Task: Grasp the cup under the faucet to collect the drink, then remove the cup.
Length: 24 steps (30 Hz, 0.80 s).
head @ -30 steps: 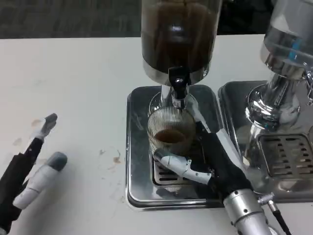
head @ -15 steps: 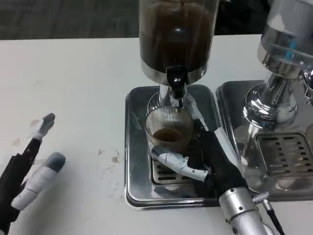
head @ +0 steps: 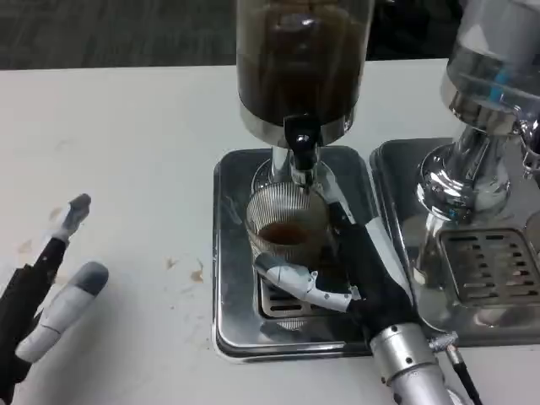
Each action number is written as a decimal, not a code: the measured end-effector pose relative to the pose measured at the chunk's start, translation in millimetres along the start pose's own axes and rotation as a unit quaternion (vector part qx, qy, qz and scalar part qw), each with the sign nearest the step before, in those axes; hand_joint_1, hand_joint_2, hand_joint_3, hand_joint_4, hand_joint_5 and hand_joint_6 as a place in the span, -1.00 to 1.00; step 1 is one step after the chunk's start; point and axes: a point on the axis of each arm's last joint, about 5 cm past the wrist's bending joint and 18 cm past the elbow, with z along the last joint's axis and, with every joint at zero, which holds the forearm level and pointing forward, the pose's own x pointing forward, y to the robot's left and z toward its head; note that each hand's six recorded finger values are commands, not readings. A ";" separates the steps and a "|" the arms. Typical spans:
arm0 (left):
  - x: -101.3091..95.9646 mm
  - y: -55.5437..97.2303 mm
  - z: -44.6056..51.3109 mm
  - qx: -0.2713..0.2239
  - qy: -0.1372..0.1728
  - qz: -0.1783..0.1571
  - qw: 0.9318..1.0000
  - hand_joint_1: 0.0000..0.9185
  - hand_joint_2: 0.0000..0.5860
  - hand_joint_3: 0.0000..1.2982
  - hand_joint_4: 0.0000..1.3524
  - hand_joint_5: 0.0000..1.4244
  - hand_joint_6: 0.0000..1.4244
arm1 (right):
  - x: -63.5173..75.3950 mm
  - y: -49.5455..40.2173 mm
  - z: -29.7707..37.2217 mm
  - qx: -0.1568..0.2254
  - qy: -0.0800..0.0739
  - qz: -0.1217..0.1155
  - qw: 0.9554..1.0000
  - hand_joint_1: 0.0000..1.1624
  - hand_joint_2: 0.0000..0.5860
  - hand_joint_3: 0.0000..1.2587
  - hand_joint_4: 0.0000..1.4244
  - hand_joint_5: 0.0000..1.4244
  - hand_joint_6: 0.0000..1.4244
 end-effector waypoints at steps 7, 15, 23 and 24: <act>-0.3 0.4 0.0 0.001 0.000 0.001 1.000 -1.00 -0.68 -1.00 -1.00 -1.00 -1.00 | 0.1 1.0 0.0 0.002 0.001 -0.003 1.000 0.54 -0.34 -0.66 -0.61 -0.65 -0.42; -3.4 0.3 -0.1 0.002 0.003 0.001 1.000 -1.00 -0.68 -1.00 -1.00 -1.00 -1.00 | -0.4 6.5 0.6 0.006 0.002 -0.020 1.000 0.69 -0.32 -0.40 -0.44 -0.49 -0.25; -3.2 2.7 0.8 0.004 0.003 0.001 1.000 -1.00 -0.68 -1.00 -1.00 -1.00 -1.00 | 0.0 10.3 1.6 -0.002 -0.001 -0.046 0.999 0.79 -0.30 -0.14 -0.27 -0.32 -0.06; -3.2 2.8 0.9 0.004 0.003 0.001 1.000 -1.00 -0.68 -1.00 -1.00 -1.00 -1.00 | 0.0 10.6 1.7 -0.003 -0.001 -0.048 0.999 0.79 -0.31 -0.11 -0.26 -0.29 -0.04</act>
